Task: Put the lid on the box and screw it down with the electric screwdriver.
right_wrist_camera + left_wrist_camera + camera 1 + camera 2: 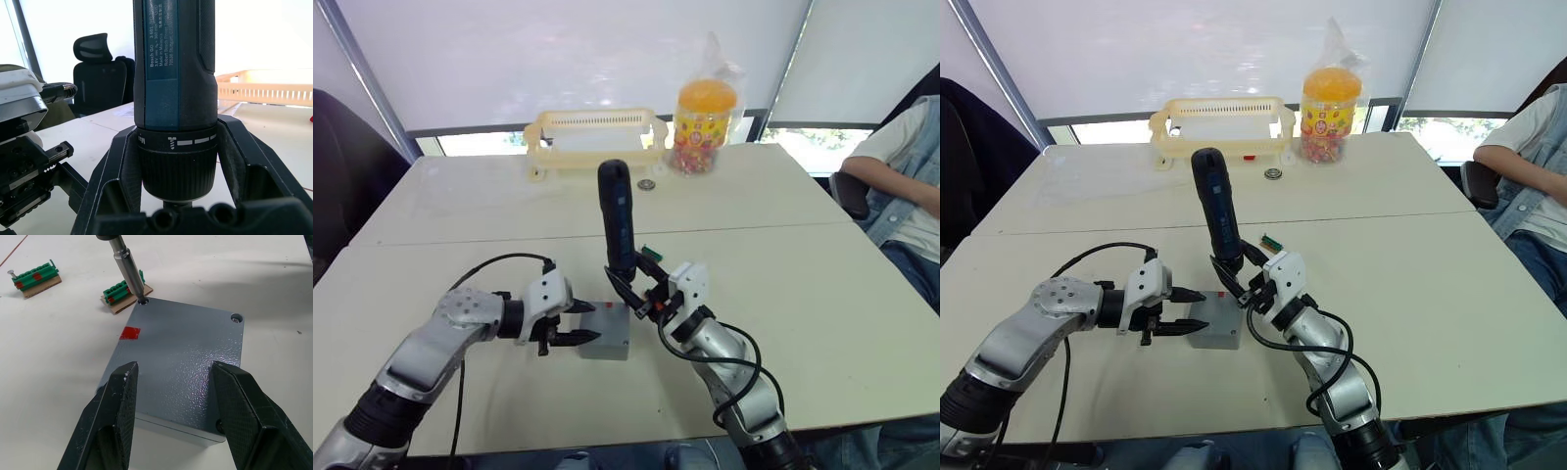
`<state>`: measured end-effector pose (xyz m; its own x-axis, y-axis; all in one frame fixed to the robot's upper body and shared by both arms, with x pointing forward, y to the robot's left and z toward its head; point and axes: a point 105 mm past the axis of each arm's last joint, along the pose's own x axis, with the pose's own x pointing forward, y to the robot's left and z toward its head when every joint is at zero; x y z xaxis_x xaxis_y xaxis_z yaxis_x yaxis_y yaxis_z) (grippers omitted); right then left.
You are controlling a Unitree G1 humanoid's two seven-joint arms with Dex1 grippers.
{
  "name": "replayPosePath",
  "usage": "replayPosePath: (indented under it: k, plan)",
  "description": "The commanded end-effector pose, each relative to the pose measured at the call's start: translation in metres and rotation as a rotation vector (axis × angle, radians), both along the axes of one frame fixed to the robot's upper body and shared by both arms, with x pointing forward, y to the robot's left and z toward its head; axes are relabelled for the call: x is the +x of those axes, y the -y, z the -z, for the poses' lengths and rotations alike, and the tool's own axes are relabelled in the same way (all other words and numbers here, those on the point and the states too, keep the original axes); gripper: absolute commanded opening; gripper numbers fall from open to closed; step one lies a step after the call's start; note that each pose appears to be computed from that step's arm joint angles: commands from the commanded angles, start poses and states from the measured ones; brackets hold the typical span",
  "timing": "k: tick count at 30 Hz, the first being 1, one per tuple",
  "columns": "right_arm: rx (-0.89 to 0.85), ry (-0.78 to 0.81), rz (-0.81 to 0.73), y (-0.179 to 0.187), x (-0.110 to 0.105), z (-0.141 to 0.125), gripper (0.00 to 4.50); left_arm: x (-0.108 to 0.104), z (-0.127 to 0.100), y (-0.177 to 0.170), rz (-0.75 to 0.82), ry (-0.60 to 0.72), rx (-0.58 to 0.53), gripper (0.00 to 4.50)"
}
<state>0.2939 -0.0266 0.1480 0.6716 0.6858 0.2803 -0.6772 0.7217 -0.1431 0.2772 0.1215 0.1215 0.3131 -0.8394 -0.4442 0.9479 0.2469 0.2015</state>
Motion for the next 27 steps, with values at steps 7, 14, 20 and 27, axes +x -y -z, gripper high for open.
replayPosePath:
  k: [7, 14, 20, 27]
  plan:
    - [-0.002, 0.067, 0.087, 0.017, 0.005, -0.017, 1.78, -0.001, 0.022, -0.004, -0.018, -0.063, 0.072, 2.41]
    - [0.201, 0.261, 0.068, 0.024, -0.016, -0.128, 1.78, 0.001, 0.029, -0.004, 0.005, -0.071, 0.097, 2.41]
    - [0.335, 0.179, 0.093, 0.049, -0.008, -0.167, 1.78, 0.003, 0.026, -0.005, 0.002, -0.071, 0.079, 2.41]
    - [0.112, -0.323, 0.156, 0.104, 0.024, -0.126, 1.78, 0.001, -0.025, -0.004, 0.015, -0.019, -0.016, 2.41]
